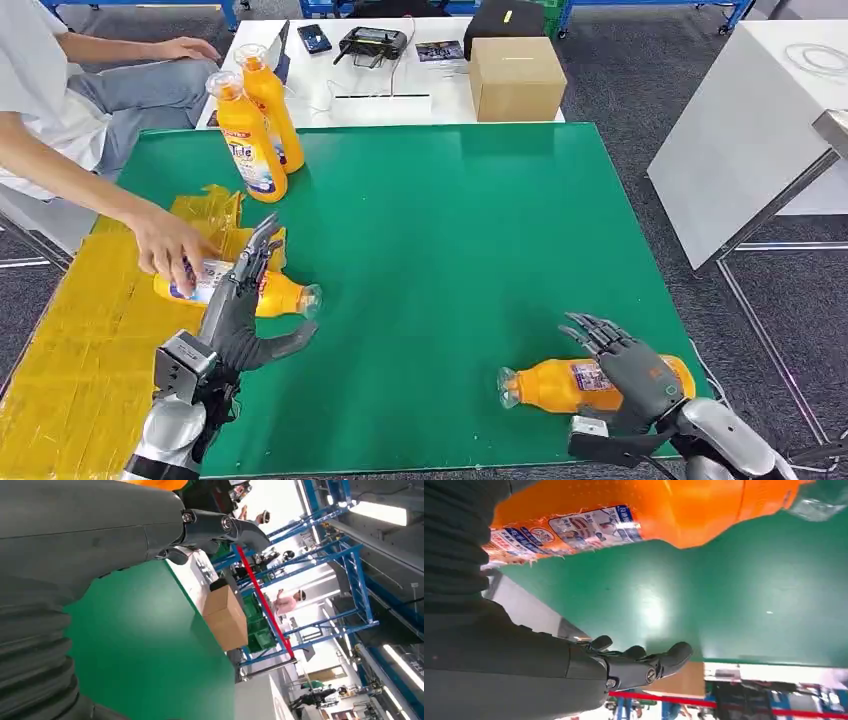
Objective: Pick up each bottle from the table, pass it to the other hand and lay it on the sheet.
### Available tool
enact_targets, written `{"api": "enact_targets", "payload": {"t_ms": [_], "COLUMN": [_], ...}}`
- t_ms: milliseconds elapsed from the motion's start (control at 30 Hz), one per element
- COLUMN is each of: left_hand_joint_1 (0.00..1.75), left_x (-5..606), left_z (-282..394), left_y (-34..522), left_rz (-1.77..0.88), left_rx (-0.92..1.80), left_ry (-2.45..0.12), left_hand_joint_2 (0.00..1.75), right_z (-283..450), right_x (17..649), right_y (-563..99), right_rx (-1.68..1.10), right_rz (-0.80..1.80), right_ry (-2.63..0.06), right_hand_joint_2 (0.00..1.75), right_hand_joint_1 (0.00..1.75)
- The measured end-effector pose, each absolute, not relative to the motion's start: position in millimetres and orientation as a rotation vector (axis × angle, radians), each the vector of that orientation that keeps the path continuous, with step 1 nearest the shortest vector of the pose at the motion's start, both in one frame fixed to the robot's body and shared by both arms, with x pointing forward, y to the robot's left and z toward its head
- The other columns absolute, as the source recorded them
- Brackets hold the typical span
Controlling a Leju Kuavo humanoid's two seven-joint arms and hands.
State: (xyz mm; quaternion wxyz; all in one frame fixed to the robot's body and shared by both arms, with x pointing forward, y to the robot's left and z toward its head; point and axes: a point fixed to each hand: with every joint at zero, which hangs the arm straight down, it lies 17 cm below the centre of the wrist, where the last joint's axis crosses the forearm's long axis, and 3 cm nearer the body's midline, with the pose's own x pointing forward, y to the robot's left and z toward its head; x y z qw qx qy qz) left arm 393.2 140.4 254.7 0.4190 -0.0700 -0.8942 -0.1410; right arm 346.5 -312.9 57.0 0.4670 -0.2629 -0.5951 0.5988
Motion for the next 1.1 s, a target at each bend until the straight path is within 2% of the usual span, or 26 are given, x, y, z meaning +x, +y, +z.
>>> {"api": "enact_targets", "payload": {"t_ms": [400, 1100], "left_hand_joint_1": [0.0, 0.0], "left_x": [393.5, 394.2], "left_z": [256.1, 257.4], "left_y": [139.4, 140.0], "left_rz": [-0.358, -0.352], "left_rx": [-0.18, -0.18], "left_ry": [-2.246, -2.248], "left_hand_joint_2": [1.75, 1.75], "right_z": [33.7, 23.2], "right_x": [339.0, 324.0], "right_y": [-354.7, -390.8], "right_rx": [-0.635, -0.653], "right_rz": [1.497, 1.523], "right_ry": [-1.285, -1.164], "right_hand_joint_2": [1.75, 1.75], "right_hand_joint_1": [0.0, 0.0]}}
